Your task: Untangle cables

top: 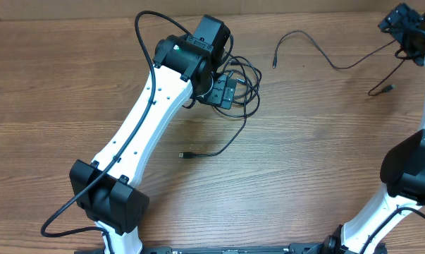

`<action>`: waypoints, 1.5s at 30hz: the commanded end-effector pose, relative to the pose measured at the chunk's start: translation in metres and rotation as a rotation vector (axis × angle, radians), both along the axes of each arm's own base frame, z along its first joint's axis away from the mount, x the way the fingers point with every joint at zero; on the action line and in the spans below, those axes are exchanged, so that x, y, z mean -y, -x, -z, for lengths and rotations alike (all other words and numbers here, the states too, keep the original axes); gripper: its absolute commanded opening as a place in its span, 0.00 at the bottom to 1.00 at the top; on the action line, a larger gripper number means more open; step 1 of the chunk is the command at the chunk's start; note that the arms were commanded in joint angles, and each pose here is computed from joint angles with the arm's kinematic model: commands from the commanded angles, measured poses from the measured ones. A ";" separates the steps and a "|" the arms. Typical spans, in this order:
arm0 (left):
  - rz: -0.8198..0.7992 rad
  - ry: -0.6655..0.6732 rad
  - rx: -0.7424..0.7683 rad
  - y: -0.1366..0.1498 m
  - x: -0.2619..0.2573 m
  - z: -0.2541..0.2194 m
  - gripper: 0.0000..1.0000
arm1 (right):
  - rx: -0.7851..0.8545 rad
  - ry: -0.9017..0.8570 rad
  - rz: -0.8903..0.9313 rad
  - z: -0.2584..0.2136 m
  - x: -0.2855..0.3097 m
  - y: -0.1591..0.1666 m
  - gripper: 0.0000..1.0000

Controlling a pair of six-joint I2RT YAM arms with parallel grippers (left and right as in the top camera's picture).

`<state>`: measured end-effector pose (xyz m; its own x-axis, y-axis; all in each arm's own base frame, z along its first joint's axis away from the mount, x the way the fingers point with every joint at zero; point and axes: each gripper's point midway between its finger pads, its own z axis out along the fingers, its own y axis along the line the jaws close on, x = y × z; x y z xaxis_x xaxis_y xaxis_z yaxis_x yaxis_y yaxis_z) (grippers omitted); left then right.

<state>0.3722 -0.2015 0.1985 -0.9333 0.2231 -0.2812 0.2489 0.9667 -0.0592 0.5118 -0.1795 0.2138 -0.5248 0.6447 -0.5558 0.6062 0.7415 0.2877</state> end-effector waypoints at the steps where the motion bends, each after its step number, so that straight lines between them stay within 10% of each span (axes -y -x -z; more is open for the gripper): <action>1: -0.017 0.013 0.001 -0.002 0.000 -0.002 1.00 | -0.044 0.025 -0.015 0.013 0.005 0.000 1.00; 10: -0.017 0.013 0.001 -0.002 0.000 -0.002 0.99 | 0.001 -0.114 -0.206 0.017 -0.034 -0.008 0.93; 19: -0.017 0.013 0.001 -0.002 0.000 -0.002 0.99 | 0.085 -0.254 -0.162 0.004 -0.047 -0.020 0.04; 32: -0.017 0.013 0.001 -0.002 -0.001 -0.002 0.99 | 0.688 -0.703 -0.102 -0.162 -0.018 -0.065 0.05; 34: -0.017 0.013 0.001 -0.002 0.000 -0.002 1.00 | 0.638 -0.653 -0.044 -0.144 -0.006 -0.061 0.20; 39: -0.017 0.013 0.001 -0.002 0.000 -0.002 0.99 | 0.377 -0.336 0.101 -0.072 0.031 -0.034 0.95; 45: -0.017 0.013 0.001 -0.002 0.000 -0.002 0.99 | 0.092 -0.023 0.239 -0.029 0.076 0.016 1.00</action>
<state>0.3722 -0.2015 0.1985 -0.9333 0.2231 -0.2812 0.2489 0.9667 -0.0592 0.5178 -0.2163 0.2425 -0.2815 0.8796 -0.3836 0.6469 0.4692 0.6012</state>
